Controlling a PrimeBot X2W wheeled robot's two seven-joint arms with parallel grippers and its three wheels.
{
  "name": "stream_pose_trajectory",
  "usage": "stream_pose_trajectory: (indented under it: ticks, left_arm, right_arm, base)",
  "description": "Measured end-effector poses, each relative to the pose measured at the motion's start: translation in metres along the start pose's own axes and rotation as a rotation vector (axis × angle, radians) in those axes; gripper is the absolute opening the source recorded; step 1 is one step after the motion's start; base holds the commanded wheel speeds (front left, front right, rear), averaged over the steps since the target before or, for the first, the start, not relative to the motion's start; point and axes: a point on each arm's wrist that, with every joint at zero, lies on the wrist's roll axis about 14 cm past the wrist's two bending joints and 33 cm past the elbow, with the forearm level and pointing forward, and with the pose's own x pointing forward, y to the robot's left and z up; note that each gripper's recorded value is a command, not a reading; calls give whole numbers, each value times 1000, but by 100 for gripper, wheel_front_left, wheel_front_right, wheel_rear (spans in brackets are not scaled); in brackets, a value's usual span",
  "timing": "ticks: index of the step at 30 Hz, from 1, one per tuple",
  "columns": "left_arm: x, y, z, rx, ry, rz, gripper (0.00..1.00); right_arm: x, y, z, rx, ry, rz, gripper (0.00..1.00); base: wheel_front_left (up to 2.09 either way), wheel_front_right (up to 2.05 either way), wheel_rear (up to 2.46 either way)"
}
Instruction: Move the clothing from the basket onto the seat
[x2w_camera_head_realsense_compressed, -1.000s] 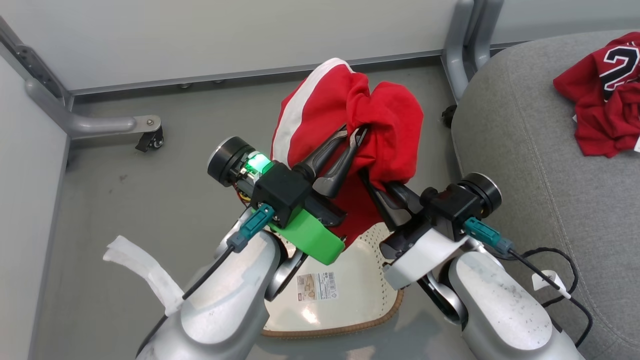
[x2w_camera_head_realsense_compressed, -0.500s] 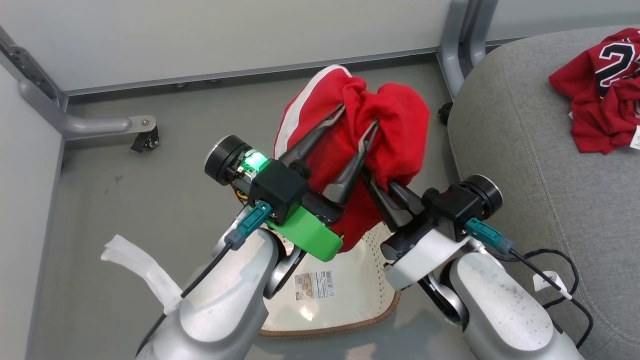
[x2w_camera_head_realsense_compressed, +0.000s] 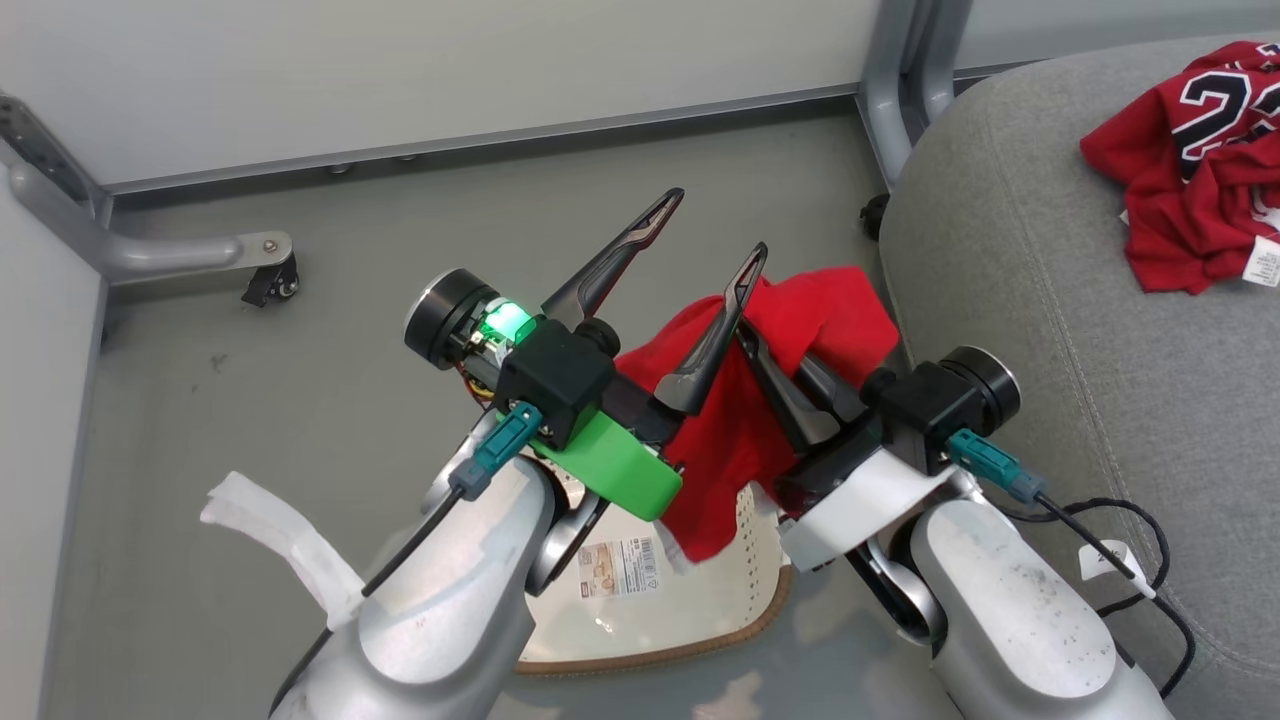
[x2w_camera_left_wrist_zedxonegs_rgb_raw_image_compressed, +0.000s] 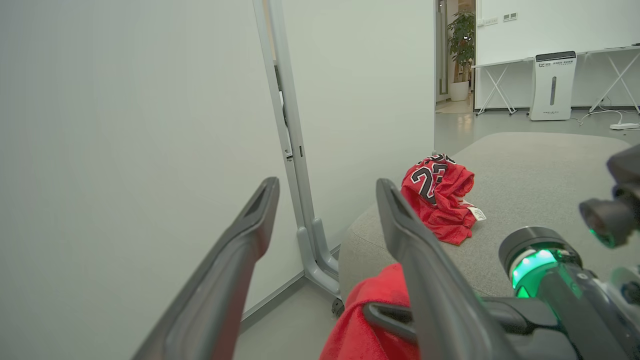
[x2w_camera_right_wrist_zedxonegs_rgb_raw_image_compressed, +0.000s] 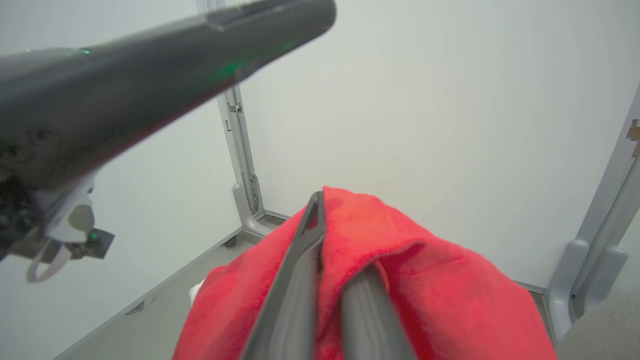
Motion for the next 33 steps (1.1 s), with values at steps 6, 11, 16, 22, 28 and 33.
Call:
stream_pose_trajectory:
  ticks: [6, 11, 16, 22, 28, 33]
  left_arm:
    - [6, -8, -8, -9, 10, -31, 100]
    - [13, -22, -20, -29, 26, -78, 100]
    - [21, -39, -31, -52, 40, -136, 100]
    - [33, -63, -46, -86, 53, -217, 100]
    - [45, -88, -57, -116, 56, -304, 100]
    - [55, -108, -65, -141, 52, -367, 100]
  right_arm:
    - [-11, -23, 2, -7, -4, -79, 0]
    - [-29, -52, 4, -23, -1, -181, 0]
    - [-51, -83, 10, -48, -7, -288, 0]
    - [-84, -121, 21, -84, -18, -433, 0]
    - [-120, -150, 28, -123, -13, -563, 0]
    - [-153, -171, 34, -154, -2, -668, 0]
  base:
    - [0, 0, 0]
    - [0, 0, 0]
    - [0, 0, 0]
    - [0, 0, 0]
    - [0, 0, 0]
    - [0, 0, 0]
